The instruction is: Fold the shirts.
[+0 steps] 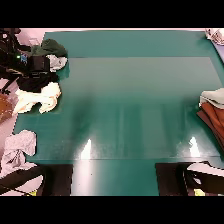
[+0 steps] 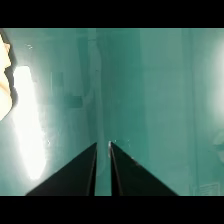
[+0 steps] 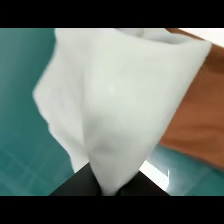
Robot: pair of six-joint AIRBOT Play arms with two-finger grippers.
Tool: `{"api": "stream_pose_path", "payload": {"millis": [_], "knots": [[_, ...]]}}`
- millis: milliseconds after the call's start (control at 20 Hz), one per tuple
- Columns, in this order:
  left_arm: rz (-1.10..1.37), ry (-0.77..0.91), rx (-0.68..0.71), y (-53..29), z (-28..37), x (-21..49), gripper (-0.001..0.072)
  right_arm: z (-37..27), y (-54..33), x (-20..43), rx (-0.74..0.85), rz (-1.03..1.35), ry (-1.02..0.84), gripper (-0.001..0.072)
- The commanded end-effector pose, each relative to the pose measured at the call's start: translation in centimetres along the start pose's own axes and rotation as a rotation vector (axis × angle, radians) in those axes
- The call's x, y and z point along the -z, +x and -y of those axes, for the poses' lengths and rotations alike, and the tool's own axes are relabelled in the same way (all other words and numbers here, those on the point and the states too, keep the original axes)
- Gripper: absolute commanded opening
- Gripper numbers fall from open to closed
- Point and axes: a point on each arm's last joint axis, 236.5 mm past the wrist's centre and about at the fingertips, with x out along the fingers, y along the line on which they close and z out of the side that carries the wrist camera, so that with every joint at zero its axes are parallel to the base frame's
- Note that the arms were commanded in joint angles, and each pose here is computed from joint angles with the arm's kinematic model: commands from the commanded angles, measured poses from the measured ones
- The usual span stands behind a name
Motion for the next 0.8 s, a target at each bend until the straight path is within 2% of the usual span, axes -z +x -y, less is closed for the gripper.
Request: {"api": "stream_pose_path", "payload": {"millis": [0,300,450,500,600,650,750], "knots": [[0.012,-0.001,0.003,0.0,0.1,-0.3,0.0115,5.1,0.7,2.1,0.143,-0.057,0.121,0.0021],[0.034,-0.001,0.006,0.0,0.1,-0.8,0.0115,14.5,3.3,4.9,0.494,-0.123,0.18,0.0023],[0.027,-0.001,0.005,-0.1,0.1,-0.6,0.0115,17.9,5.4,5.4,0.61,-0.134,0.159,0.0043],[0.017,-0.001,0.004,-0.1,0.1,-0.4,0.0115,18.7,6.3,5.4,0.629,-0.132,0.145,0.0159],[0.001,0.0,0.0,0.0,0.0,0.0,0.0116,19.4,7.7,6.6,0.638,-0.17,0.135,0.0444],[0.001,0.0,-0.001,-0.1,0.0,0.0,0.0115,19.4,7.9,7.0,0.639,-0.185,0.136,0.0508],[0.003,0.0,-0.004,-0.1,-0.1,0.0,0.0116,18.8,6.7,7.0,0.635,-0.194,0.154,0.0523]]}}
